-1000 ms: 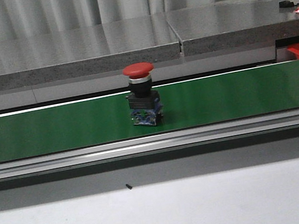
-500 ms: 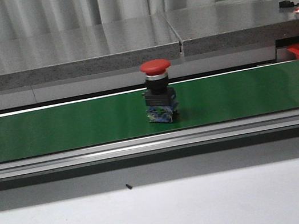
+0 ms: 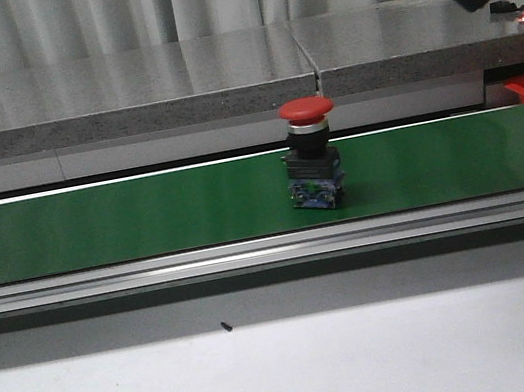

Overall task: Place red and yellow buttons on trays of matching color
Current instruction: 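Lower the right gripper over the red button on the belt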

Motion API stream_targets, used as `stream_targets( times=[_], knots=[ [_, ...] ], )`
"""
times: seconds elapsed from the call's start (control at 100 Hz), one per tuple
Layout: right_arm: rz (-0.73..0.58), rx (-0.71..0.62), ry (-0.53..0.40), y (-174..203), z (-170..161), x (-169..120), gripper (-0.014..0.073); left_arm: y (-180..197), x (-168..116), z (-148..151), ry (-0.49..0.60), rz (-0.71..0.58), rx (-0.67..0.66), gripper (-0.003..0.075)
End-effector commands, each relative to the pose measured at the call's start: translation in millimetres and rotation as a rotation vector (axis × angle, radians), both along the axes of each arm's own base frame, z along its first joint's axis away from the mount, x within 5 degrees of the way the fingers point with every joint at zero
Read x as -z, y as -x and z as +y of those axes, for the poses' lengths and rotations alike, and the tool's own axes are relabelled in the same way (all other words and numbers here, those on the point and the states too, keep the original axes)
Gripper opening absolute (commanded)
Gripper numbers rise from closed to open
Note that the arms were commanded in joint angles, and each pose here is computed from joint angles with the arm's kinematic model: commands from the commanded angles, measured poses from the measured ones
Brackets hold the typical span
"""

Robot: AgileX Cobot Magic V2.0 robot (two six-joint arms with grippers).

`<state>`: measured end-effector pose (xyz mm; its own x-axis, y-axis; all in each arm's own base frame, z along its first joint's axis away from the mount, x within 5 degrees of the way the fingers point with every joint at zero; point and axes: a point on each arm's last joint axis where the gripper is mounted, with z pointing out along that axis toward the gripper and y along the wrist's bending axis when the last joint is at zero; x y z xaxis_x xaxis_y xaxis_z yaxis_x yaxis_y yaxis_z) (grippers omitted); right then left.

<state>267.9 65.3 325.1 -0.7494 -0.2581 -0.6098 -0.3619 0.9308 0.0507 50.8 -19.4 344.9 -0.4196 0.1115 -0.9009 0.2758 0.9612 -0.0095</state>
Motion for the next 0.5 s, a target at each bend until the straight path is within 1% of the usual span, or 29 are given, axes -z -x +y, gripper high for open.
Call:
stream_targets(
  times=[0.0,0.19,0.36,0.49],
  knots=[
    [-0.066,-0.046,-0.019,1,13,-13,0.055,-2,-13,-1,0.044,-0.078,0.001,-0.0019],
    [-0.008,-0.056,-0.053,0,34,-2,0.055,-2,-13,-1,0.044,-0.078,0.001,-0.0019],
    [0.026,-0.084,-0.047,-6,48,10,0.055,-2,-13,-1,0.044,-0.078,0.001,-0.0019],
    [0.036,-0.082,-0.041,-15,52,19,0.055,-2,-13,-1,0.044,-0.078,0.001,-0.0019]
  ],
)
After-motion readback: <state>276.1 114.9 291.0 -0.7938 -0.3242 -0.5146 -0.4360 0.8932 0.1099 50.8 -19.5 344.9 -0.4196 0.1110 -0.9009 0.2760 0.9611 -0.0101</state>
